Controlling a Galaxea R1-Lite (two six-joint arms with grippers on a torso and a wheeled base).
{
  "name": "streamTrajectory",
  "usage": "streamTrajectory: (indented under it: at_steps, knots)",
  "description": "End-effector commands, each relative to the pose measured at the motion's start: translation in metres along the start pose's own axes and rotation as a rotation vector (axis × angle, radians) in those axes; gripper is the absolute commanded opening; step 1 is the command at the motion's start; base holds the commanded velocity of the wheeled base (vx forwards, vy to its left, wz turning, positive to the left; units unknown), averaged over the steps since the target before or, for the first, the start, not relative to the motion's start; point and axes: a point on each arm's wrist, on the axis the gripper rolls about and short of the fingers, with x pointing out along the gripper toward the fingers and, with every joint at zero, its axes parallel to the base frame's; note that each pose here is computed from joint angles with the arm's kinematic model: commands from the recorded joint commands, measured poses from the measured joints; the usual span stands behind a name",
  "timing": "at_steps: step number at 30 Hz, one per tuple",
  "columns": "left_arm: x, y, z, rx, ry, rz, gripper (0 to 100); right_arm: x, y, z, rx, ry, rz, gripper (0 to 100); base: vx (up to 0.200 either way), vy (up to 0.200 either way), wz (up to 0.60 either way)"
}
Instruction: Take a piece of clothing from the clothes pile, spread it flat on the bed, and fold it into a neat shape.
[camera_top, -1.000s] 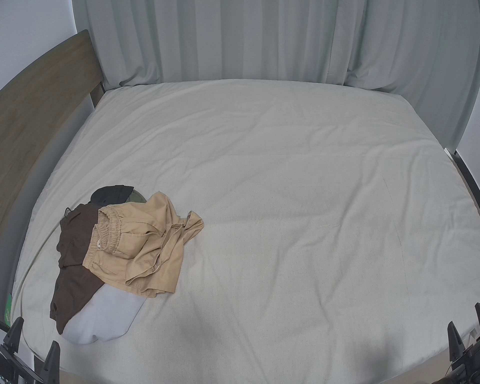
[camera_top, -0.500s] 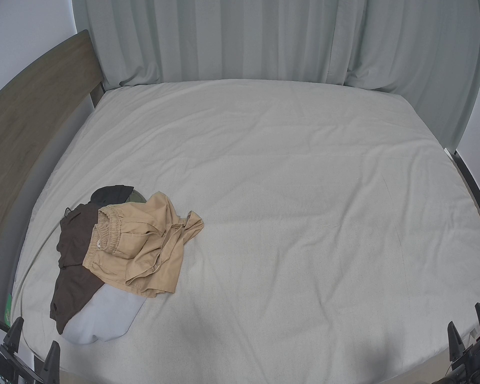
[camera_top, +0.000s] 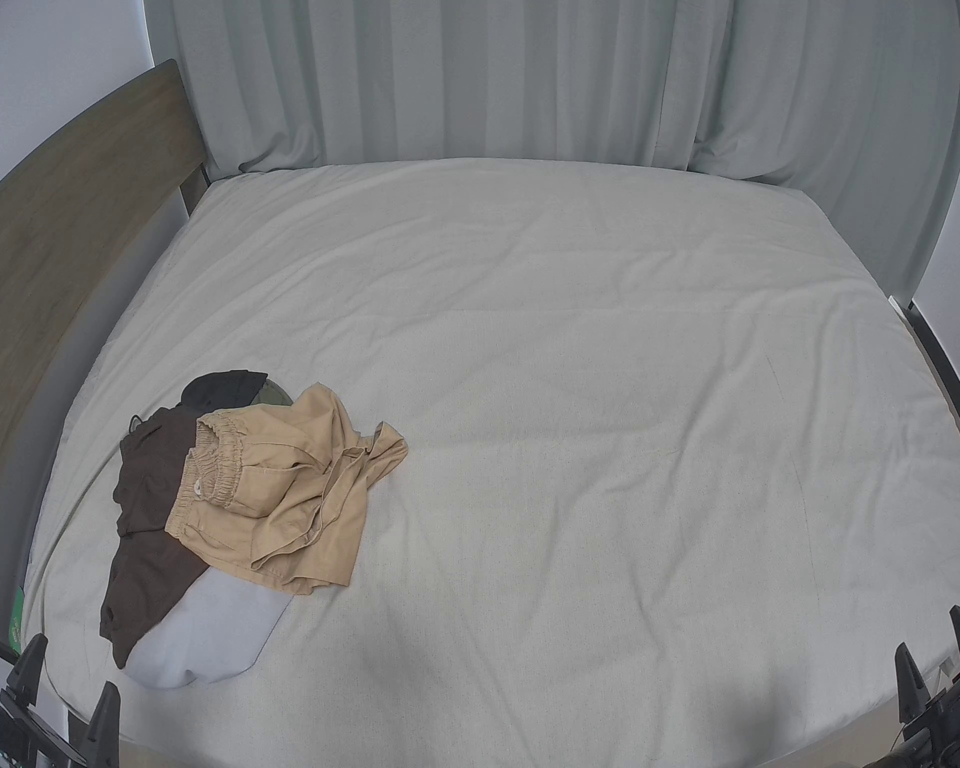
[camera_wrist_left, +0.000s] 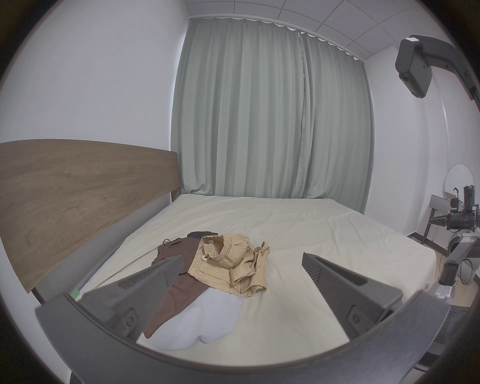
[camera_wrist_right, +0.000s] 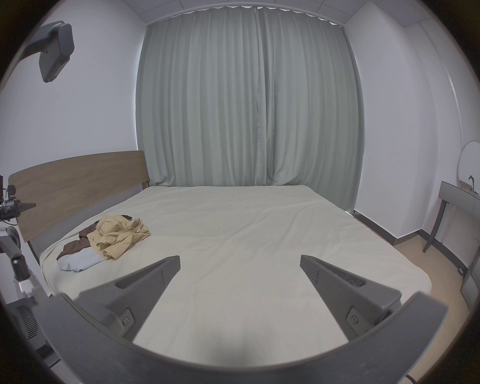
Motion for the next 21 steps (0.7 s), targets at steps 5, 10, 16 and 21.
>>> streamTrajectory:
  at_steps: [5, 10, 16, 21]
  knots:
    - [-0.0003, 0.0002, -0.0052, -0.002, 0.001, 0.0, 100, 0.0001, 0.0, -0.0053, 0.0, 0.001, 0.001, 100, 0.0, 0.0, 0.0]
    - [-0.0003, 0.0002, -0.0052, 0.0, 0.001, 0.0, 100, 0.0001, 0.0, -0.0053, 0.0, 0.001, 0.001, 100, 0.0, 0.0, 0.0]
    - [-0.0003, 0.0002, -0.0052, 0.0, 0.001, 0.0, 100, 0.0001, 0.0, -0.0053, 0.0, 0.001, 0.001, 100, 0.0, 0.0, 0.0]
    - [-0.0003, 0.0002, -0.0052, 0.0, 0.001, 0.0, 100, 0.0001, 0.0, -0.0053, 0.0, 0.001, 0.001, 100, 0.0, 0.0, 0.0]
